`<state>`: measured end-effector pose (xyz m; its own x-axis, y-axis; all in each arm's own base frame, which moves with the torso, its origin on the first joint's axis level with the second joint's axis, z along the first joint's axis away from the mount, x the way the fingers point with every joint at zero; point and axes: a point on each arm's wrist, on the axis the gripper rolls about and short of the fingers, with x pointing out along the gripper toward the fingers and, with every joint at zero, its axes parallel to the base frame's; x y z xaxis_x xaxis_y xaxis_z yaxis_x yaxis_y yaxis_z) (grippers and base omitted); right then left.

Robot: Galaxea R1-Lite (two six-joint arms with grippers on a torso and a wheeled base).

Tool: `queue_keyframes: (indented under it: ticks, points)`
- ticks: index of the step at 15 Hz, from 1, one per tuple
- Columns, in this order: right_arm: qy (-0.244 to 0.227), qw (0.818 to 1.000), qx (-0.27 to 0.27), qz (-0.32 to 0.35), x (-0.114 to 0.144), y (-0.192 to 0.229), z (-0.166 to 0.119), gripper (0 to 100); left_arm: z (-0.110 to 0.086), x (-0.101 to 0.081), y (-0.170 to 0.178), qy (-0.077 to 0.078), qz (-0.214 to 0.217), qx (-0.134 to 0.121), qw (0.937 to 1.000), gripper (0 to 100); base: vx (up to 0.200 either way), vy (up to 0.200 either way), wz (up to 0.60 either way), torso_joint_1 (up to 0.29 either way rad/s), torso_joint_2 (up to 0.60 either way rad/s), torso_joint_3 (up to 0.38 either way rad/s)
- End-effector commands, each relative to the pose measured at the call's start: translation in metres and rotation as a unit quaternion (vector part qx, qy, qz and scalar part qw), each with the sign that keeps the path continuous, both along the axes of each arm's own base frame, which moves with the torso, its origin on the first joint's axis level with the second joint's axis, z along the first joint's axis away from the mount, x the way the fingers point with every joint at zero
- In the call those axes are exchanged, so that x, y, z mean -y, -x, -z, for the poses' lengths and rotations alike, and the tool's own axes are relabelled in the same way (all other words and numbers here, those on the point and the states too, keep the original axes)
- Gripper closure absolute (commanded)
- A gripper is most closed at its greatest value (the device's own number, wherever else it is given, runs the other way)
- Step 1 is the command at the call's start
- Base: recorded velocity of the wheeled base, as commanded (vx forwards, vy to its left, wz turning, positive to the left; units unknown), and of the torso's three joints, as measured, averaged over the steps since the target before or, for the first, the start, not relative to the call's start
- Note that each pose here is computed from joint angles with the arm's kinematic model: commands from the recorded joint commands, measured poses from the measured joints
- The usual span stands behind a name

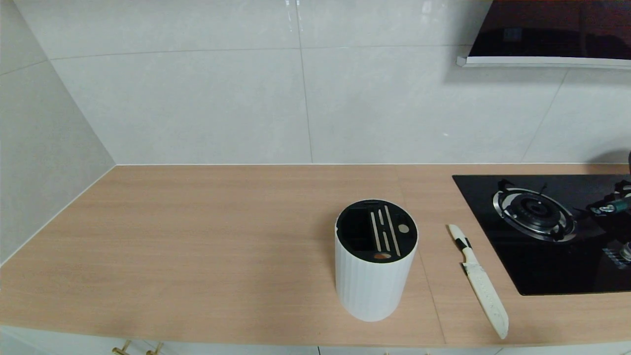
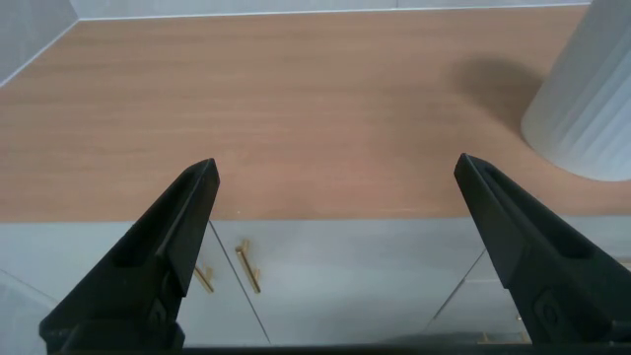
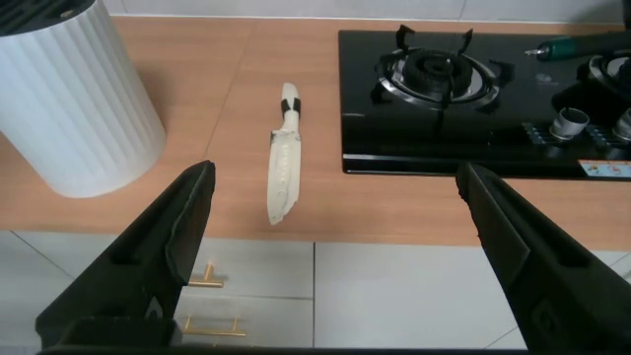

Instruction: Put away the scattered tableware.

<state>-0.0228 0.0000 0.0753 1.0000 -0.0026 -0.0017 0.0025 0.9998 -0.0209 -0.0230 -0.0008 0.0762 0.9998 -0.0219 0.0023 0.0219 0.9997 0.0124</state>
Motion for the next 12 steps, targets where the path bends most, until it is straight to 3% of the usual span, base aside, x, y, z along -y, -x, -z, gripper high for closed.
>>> queue_keyframes:
  ticks: [1, 9, 11, 12]
  points:
    - [0.0, 1.0, -0.001, -0.001, 0.0, 0.0, 0.0, 0, 0.0, 0.0, 0.0, 0.0, 0.0, 0.0, 1.0, 0, 0.0, 0.0, 0.0, 0.0, 0.0, 0.0]
    - [0.013, 1.0, 0.001, 0.001, 0.0, 0.0, 0.0, 0, 0.0, 0.0, 0.0, -0.001, 0.0, 0.0, 1.0, 0, 0.0, 0.0, 0.0, 0.0, 0.0, 0.0]
    - [0.021, 0.999, 0.043, -0.002, 0.0, 0.007, -0.039, 0, 0.0, 0.0, 0.0, -0.001, 0.0, 0.0, 1.0, 0, 0.0, 0.0, 0.0, 0.0, 0.0, 0.0]
    - [0.022, 0.999, 0.034, -0.01, 0.0, 0.004, -0.057, 0, 0.0, 0.0, 0.0, 0.0, 0.0, 0.0, 1.0, 0, 0.0, 0.0, 0.0, 0.0, 0.0, 0.0]
